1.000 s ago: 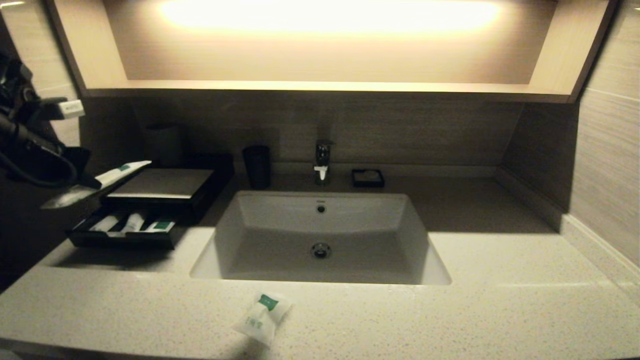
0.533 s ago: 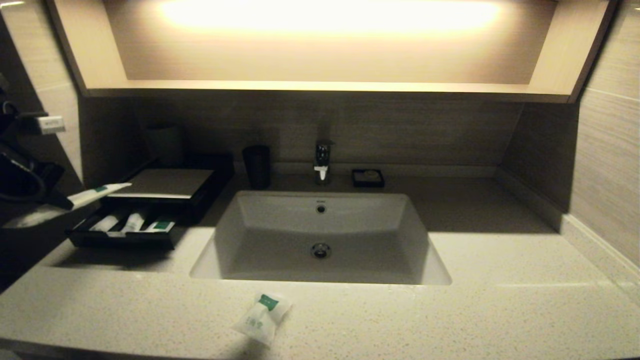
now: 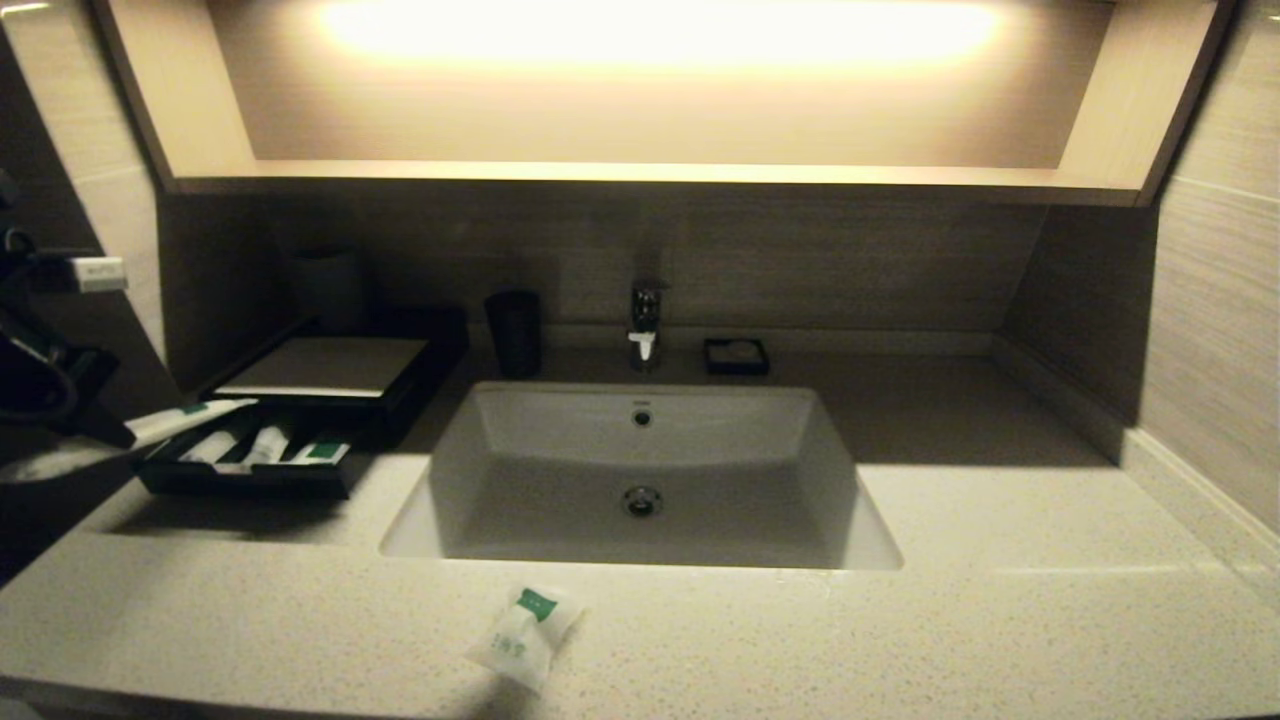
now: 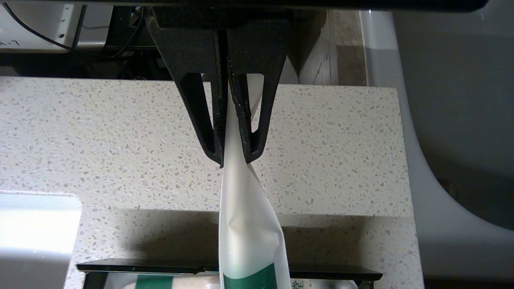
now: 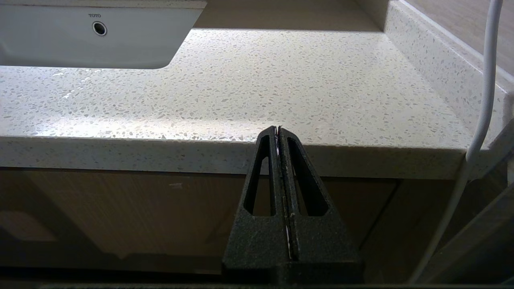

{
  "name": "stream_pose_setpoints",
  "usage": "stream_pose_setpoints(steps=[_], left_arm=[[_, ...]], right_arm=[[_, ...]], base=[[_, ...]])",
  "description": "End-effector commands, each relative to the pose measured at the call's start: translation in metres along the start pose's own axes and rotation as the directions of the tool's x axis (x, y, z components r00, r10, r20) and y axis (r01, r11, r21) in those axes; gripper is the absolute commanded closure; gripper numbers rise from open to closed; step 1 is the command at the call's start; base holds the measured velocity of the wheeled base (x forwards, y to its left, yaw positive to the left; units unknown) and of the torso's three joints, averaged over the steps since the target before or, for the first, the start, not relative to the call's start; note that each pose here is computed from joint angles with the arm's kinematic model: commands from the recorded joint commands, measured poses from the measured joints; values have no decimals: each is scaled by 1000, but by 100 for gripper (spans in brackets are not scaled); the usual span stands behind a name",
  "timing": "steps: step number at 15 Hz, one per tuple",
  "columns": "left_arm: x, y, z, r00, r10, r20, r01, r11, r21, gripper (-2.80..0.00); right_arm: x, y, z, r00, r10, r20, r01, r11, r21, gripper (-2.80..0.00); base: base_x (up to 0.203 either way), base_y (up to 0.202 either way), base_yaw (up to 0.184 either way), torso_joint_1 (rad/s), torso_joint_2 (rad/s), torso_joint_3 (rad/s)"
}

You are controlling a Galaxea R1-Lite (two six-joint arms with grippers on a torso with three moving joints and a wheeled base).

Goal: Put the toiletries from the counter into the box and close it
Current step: Place the bathroom toiletry into the drawer

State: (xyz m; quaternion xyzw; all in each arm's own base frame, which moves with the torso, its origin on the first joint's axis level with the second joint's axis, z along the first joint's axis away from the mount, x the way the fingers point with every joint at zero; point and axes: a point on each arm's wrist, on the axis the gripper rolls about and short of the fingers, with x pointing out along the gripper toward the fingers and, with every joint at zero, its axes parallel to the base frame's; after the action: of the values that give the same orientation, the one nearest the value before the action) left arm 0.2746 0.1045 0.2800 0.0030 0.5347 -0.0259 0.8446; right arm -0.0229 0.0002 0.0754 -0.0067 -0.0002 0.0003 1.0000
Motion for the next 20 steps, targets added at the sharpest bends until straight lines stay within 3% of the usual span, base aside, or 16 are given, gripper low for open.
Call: stream_pose_setpoints(steps=[1,8,20], left_arm=[[10,3,2,1000,-11,-28,11,1000,-3,0],[33,11,9,997,-30,-71,29,999,-16,0],[53,13,22,999,-33,-38,34,999,6,0]], right_arm=[[0,0,0,1000,1,-2,-1,1000,0,0],[0,0,0,1000,1,-2,-1,1000,0,0],[0,0,0,1000,1,-2,-1,1000,0,0]], base=[[0,0,0,0,0,0],[0,0,0,0,0,0],[0,0,0,0,0,0]])
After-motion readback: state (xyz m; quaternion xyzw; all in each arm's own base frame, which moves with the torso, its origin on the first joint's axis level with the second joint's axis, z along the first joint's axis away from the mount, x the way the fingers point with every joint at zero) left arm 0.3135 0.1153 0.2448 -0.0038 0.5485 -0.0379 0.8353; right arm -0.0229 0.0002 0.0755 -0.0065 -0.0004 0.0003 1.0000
